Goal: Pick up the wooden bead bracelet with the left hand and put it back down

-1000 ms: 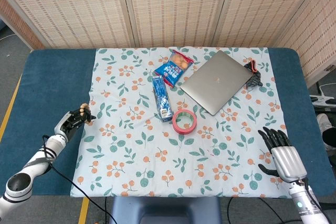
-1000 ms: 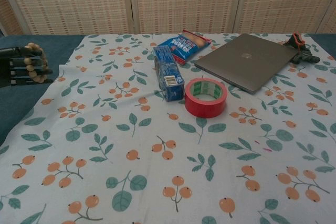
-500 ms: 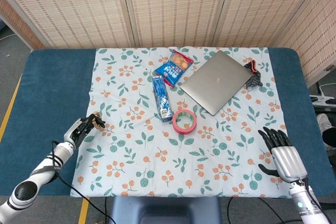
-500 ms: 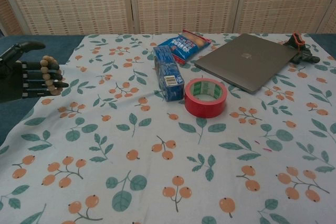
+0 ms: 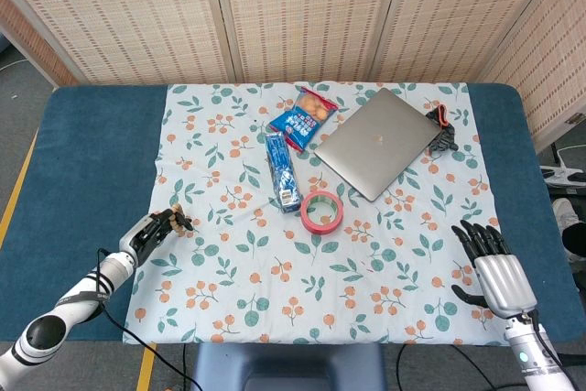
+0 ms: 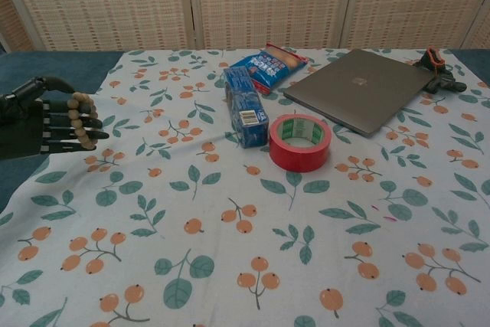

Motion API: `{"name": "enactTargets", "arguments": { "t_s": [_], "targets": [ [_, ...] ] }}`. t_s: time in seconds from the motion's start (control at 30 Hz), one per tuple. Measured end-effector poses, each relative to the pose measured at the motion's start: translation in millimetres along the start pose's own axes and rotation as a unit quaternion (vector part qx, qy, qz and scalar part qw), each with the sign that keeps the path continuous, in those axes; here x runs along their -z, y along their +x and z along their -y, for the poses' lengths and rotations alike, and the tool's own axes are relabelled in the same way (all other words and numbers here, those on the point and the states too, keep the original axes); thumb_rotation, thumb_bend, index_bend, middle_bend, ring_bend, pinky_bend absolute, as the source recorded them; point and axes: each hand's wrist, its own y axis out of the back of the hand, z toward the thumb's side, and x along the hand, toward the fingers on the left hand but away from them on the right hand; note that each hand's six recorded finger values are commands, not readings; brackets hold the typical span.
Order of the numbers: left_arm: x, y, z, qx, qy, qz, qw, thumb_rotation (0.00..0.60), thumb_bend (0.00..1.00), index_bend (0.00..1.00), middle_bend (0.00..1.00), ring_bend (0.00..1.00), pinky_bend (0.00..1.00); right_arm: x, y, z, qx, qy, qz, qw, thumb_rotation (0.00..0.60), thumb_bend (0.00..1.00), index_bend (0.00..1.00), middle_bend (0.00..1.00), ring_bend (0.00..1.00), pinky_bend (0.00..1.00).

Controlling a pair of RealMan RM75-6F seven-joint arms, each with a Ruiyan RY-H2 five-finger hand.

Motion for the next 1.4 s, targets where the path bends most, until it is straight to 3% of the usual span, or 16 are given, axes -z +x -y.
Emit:
{"name": "enactTargets", "arguments": {
  "t_s": [0.37,0.6,0.73,0.9,1.0,1.17,1.33,1.4],
  "targets": [
    [0,2,2,0.002,0.009,-0.003,1.0,0.3,0.64,0.6,0.48,0.17,0.01,0,0,-1,0.003,0.0,0.0,1.0,0.558,0.11,0.0,0.0,0.0,0.0],
    [-1,2,5,0.008,0.014,-0.002,0.9999,0.322,0.92,0.6,0.48,0.16,0.01,0,0,-2,0.006,-0.001,0.0,1.0,0.558,0.11,0.0,0.0,0.0,0.0],
    [-1,2,8,0.014,0.017,-0.002,0.9998,0.399,1.0,0.6,0.48,0.15,0.01,1,0,-2,0.007,-0.002,0.0,1.0,0.557,0.11,0.0,0.0,0.0,0.0],
    [-1,2,12,0.022,0.027,-0.003,0.9994,0.565,1.0,0.6,0.47,0.15,0.01,1,0,-4,0.009,-0.003,0.001,1.0,0.558,0.12,0.0,0.0,0.0,0.0],
    [-2,2,14,0.026,0.038,-0.003,0.9989,0.597,1.0,0.6,0.47,0.15,0.01,2,0,-4,0.009,-0.004,0.001,0.9999,0.558,0.12,0.0,0.0,0.0,0.0],
    [-3,1,16,0.027,0.034,0.001,0.999,0.6,0.98,0.56,0.45,0.14,0.01,2,0,-5,0.01,-0.005,0.001,0.9999,0.557,0.12,0.0,0.0,0.0,0.0],
    [-4,0,15,0.026,0.028,0.006,0.9992,0.582,0.64,0.52,0.43,0.14,0.02,2,0,-4,0.009,-0.006,0.0,0.9999,0.557,0.12,0.0,0.0,0.0,0.0],
    [-5,0,15,0.026,0.028,0.008,0.9992,0.558,0.58,0.52,0.43,0.14,0.02,1,0,-4,0.009,-0.005,0.0,0.9999,0.557,0.12,0.0,0.0,0.0,0.0]
  ]
}}
